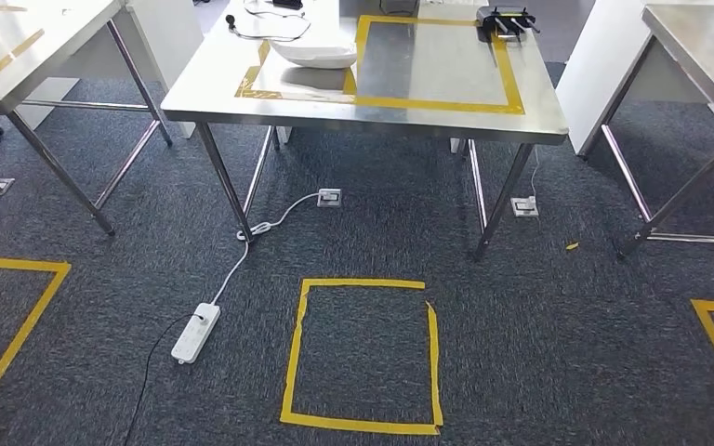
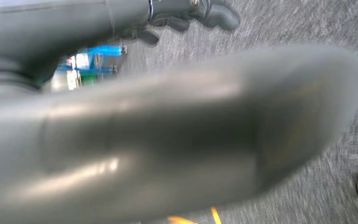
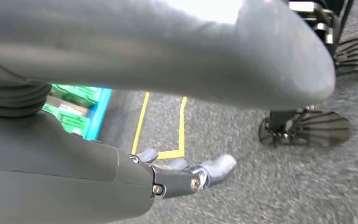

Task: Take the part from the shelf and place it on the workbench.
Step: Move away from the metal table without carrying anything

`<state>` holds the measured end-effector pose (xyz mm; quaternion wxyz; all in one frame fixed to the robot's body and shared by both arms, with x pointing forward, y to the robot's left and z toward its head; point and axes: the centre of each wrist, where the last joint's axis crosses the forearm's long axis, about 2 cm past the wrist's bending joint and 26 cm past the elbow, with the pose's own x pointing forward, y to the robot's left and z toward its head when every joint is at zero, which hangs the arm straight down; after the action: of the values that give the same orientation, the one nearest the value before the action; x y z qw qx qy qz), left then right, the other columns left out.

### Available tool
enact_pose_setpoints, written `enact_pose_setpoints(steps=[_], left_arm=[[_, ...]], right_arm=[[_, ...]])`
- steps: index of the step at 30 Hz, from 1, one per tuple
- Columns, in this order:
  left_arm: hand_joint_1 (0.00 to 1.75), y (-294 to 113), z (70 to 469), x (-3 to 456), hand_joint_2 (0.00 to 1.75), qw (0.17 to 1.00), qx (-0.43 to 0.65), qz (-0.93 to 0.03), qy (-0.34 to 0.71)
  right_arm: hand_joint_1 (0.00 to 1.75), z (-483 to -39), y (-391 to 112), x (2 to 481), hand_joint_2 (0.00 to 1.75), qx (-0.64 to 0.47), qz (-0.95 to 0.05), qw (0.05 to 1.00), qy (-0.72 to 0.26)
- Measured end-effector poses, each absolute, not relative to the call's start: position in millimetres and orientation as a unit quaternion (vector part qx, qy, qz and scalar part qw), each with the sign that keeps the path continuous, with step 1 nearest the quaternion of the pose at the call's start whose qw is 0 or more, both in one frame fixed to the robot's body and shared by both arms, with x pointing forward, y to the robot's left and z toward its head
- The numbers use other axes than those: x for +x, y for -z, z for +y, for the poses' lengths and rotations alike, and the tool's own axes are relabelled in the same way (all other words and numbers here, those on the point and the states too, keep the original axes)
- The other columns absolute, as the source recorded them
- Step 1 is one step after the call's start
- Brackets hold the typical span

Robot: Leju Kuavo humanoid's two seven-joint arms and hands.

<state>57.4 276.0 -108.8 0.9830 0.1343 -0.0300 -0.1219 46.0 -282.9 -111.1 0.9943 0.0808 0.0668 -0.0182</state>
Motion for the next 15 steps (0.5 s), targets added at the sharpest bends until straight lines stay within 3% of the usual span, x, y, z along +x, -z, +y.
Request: enact_pose_setpoints(steps=[7,15], left_arm=[[0.00,108,298,64,0.00,0.973,0.156,-0.087,0.148],[0.00,104,293,90,0.00,0.964,0.157,-0.092,0.195]], right_arm=[[0.00,-277,111,48,0.00,0.083,0.066,0.994,0.004],[0.00,-266,108,64,0.00,0.093,0.056,0.994,0.003]])
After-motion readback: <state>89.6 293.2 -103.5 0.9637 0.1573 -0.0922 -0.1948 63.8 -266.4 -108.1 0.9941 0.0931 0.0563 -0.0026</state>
